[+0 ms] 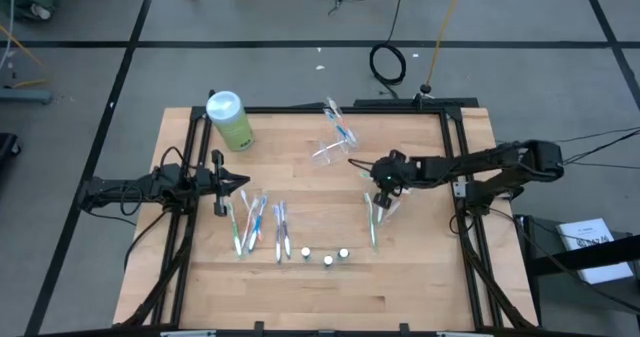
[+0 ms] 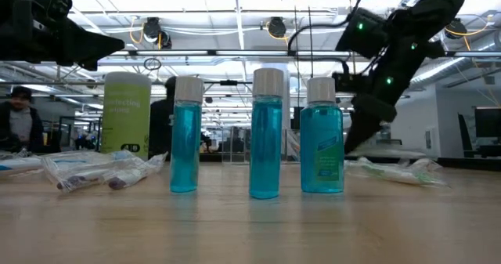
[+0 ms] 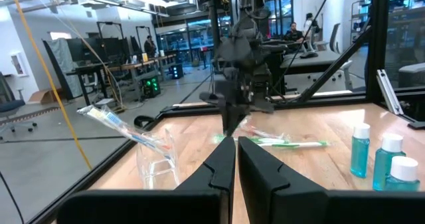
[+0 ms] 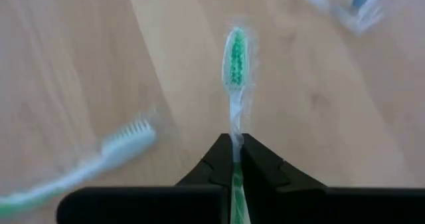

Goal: Pick & Place toothbrushing station
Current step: Put the green toothbrush into the transparent organizer

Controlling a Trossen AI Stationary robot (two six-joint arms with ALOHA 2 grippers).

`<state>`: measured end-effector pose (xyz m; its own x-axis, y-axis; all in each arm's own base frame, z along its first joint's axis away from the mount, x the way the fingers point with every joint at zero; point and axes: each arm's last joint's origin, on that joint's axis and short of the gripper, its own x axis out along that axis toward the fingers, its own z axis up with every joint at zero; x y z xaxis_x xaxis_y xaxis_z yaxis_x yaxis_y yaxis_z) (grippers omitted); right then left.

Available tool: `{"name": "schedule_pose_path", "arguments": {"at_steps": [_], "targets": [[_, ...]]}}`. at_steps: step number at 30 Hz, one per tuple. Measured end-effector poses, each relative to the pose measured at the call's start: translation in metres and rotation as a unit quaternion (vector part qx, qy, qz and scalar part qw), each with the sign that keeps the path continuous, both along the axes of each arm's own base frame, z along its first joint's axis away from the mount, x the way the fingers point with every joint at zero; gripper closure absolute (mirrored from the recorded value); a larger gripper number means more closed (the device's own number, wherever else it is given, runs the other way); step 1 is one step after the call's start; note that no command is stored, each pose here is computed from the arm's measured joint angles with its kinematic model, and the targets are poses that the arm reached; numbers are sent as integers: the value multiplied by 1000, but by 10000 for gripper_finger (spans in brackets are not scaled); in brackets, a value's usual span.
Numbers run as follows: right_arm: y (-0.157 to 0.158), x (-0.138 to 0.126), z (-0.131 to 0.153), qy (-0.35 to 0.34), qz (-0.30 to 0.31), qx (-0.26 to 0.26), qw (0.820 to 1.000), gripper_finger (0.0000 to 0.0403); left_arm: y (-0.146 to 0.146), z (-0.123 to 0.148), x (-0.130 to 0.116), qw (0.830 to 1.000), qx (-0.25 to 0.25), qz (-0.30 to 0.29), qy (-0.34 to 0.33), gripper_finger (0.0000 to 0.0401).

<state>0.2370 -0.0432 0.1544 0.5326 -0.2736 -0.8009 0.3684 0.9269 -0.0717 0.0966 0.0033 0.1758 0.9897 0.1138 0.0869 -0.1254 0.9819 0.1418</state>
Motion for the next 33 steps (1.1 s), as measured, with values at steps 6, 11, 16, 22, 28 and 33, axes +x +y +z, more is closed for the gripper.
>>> {"name": "schedule_pose_path", "arguments": {"at_steps": [6,11,16,22,28,33], "targets": [[1,-3,32,-97,3,-15,995,397,0,0,0,1000,0,-1,0,375],[0,1,49,-168,15,-38,985,397,0,0,0,1000,0,-1,0,375],[-1,10,58,-222,37,-74,972,397,0,0,0,1000,0,0,0,375],[-3,18,68,-280,55,-113,952,397,0,0,0,1000,0,0,0,375],[-4,28,76,-341,65,-152,925,397,0,0,0,1000,0,0,0,375],[-11,38,76,-390,58,-182,901,397,0,0,0,1000,0,0,0,375]]}}
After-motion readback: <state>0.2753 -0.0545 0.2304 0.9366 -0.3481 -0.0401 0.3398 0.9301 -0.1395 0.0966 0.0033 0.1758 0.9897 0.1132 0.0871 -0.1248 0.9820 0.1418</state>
